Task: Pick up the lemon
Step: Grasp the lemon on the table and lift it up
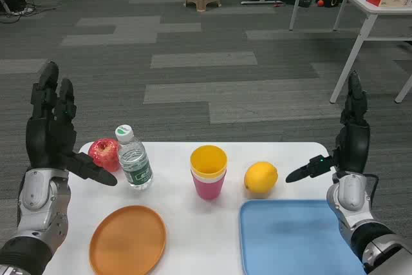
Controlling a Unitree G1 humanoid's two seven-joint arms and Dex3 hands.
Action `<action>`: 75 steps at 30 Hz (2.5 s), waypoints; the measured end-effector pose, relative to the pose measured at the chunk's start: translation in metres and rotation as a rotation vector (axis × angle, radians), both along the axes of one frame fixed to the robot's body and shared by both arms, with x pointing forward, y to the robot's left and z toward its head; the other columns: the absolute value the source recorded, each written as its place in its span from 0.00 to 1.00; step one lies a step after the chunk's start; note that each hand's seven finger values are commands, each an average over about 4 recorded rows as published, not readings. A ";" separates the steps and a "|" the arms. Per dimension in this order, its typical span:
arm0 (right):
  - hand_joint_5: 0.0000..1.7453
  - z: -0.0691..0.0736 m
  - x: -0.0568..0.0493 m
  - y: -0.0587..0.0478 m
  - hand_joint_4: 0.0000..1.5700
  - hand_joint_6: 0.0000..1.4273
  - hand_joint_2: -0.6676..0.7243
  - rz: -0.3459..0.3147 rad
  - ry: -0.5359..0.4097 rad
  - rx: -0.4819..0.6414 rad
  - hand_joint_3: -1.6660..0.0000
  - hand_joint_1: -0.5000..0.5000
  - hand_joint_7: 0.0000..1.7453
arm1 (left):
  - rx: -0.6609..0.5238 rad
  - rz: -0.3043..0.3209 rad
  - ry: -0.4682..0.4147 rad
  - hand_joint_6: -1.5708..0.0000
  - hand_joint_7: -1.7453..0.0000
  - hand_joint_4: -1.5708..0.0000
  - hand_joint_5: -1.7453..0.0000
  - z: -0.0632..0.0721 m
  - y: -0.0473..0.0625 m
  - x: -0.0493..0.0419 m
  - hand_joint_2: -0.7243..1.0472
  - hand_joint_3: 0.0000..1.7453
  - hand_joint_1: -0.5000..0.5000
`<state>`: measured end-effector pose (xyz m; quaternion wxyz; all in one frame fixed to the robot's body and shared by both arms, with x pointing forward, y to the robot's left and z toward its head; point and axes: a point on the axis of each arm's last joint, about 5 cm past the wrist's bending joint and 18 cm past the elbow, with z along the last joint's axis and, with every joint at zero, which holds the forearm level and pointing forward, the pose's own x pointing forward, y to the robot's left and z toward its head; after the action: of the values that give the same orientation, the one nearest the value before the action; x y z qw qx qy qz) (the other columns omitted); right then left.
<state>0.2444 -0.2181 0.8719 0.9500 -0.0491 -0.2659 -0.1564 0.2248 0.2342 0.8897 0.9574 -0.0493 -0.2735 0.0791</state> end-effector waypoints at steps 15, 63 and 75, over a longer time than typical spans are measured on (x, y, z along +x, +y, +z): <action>0.00 -0.001 -0.004 0.002 0.15 0.00 0.95 -0.044 -0.020 0.079 1.00 0.04 0.00 | -0.243 0.101 -0.097 1.00 1.00 1.00 0.88 -0.022 -0.071 0.0027 0.00 0.05 0.00; 0.00 -0.014 -0.003 0.009 0.13 0.00 0.91 0.080 0.162 -0.093 1.00 0.04 0.00 | -0.183 -0.080 0.160 1.00 1.00 1.00 0.12 -0.022 0.001 -0.0016 0.00 0.05 0.00; 0.00 -0.025 -0.001 0.017 0.18 0.00 0.91 0.219 0.348 -0.280 1.00 0.04 0.00 | -0.217 -0.095 0.179 1.00 1.00 1.00 0.12 -0.028 -0.009 -0.0021 0.00 0.05 0.00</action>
<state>0.2432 -0.2015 0.8468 0.9766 -0.1776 -0.1213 -0.0035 0.2226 0.2255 0.8616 0.9696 -0.1582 -0.1743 0.0668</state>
